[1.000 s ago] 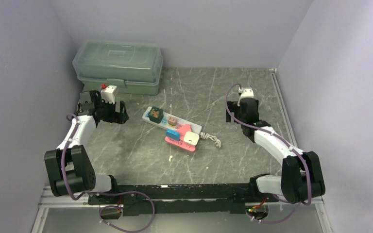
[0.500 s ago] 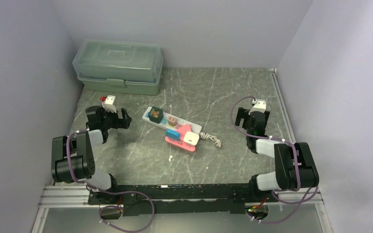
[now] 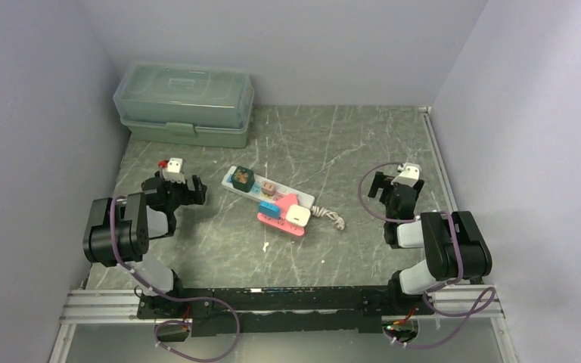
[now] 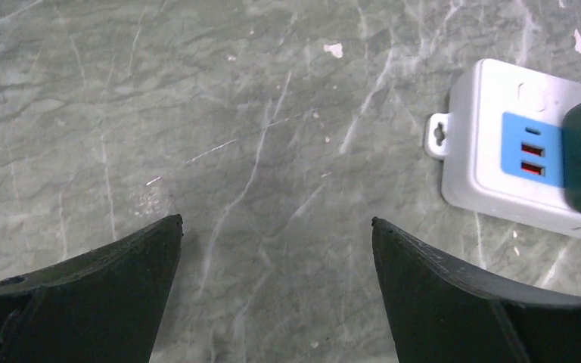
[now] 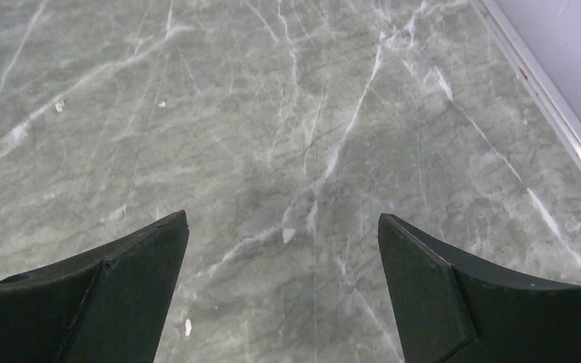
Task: Insert the plug
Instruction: Reset both arms
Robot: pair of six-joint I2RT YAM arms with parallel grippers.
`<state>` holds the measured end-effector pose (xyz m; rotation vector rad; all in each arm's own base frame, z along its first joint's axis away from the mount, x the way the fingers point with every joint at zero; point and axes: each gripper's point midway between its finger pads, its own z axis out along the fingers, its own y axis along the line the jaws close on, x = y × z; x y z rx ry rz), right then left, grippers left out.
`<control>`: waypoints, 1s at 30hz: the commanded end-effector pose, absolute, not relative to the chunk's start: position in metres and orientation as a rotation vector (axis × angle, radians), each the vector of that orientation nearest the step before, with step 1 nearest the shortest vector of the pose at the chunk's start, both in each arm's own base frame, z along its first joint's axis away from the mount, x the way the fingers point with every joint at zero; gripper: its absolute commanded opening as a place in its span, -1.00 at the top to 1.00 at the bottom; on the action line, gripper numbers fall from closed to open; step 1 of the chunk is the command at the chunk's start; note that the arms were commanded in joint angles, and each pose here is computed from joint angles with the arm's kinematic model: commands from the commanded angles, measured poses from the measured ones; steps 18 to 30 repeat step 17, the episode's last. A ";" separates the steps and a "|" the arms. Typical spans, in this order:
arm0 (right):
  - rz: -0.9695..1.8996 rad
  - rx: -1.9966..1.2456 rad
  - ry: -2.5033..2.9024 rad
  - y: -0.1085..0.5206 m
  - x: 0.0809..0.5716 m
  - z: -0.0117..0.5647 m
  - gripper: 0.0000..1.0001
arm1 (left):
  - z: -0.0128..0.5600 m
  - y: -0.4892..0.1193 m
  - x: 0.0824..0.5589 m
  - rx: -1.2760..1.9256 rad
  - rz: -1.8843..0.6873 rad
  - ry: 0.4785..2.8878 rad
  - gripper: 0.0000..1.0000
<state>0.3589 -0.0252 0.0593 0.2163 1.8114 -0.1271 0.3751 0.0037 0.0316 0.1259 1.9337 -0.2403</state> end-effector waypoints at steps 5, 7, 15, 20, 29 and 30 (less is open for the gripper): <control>-0.106 0.238 1.672 -0.028 0.373 0.095 -0.99 | 0.058 0.007 0.394 0.147 -0.157 1.845 -0.99; -0.175 0.300 1.657 -0.042 0.369 0.096 -0.99 | 0.058 0.006 0.394 0.141 -0.159 1.829 -0.99; -0.230 0.351 1.646 -0.053 0.365 0.097 -0.99 | 0.057 0.006 0.396 0.146 -0.158 1.838 -0.99; -0.231 0.352 1.645 -0.053 0.365 0.097 -0.99 | 0.058 0.007 0.396 0.145 -0.158 1.833 -0.99; -0.231 0.352 1.645 -0.053 0.365 0.097 -0.99 | 0.058 0.007 0.396 0.145 -0.158 1.833 -0.99; -0.231 0.352 1.645 -0.053 0.365 0.097 -0.99 | 0.058 0.007 0.396 0.145 -0.158 1.833 -0.99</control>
